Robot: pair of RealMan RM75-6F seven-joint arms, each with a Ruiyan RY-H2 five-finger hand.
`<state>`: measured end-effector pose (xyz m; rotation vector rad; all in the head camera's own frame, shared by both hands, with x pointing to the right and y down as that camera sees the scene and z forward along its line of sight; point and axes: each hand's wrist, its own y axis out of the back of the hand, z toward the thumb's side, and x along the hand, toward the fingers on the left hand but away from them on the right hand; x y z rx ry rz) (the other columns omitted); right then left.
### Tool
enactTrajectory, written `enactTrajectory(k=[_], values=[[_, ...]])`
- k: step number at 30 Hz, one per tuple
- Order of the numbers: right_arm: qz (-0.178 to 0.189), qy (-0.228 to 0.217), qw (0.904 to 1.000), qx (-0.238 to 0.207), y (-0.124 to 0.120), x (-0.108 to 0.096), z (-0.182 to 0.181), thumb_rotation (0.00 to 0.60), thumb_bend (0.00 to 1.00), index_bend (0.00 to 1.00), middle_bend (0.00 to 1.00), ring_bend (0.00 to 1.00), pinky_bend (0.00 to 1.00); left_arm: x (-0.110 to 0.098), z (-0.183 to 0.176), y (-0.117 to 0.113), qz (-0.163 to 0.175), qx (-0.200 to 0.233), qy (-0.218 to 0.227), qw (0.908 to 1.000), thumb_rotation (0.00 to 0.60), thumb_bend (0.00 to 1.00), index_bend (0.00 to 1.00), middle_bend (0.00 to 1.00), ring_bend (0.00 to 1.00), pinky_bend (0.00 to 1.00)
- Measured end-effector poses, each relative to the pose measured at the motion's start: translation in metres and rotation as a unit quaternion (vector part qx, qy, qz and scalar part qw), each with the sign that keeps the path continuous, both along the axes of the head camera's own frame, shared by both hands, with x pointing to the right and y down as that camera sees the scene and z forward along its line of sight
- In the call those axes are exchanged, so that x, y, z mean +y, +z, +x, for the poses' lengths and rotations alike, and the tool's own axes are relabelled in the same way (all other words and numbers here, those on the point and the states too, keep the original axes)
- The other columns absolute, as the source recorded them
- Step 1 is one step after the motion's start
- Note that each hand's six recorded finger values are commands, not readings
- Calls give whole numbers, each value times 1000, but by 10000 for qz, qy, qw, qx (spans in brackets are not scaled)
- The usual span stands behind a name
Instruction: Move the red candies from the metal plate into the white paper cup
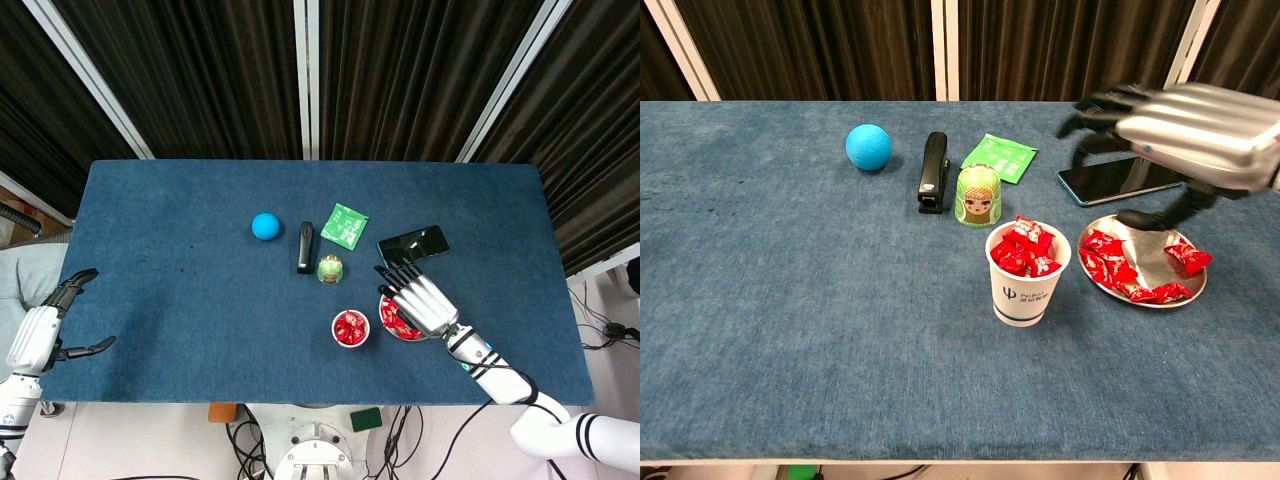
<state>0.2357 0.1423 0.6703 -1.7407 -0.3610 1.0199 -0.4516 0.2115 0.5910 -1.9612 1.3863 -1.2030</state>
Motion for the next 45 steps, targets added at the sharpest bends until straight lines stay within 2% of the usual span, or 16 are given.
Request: enactTrajectory(k=[7,15,45], values=[[-278,143,9989,355,18,7,21,600,327,388,95,0,0,-1,3,0,6,5,28,10000,600,96,138,111,120,251],[-481,141,9971,578,35,13,25,600,325,386,94,0,0,0,3,1,-16,-11,24,10000,600,97,138,111,120,251],[-575,36,9954,766,54,16,13,600,331,409,93,0,0,0,-4,-2,28,-7,-47,10000,600,97,138,111,120,251]])
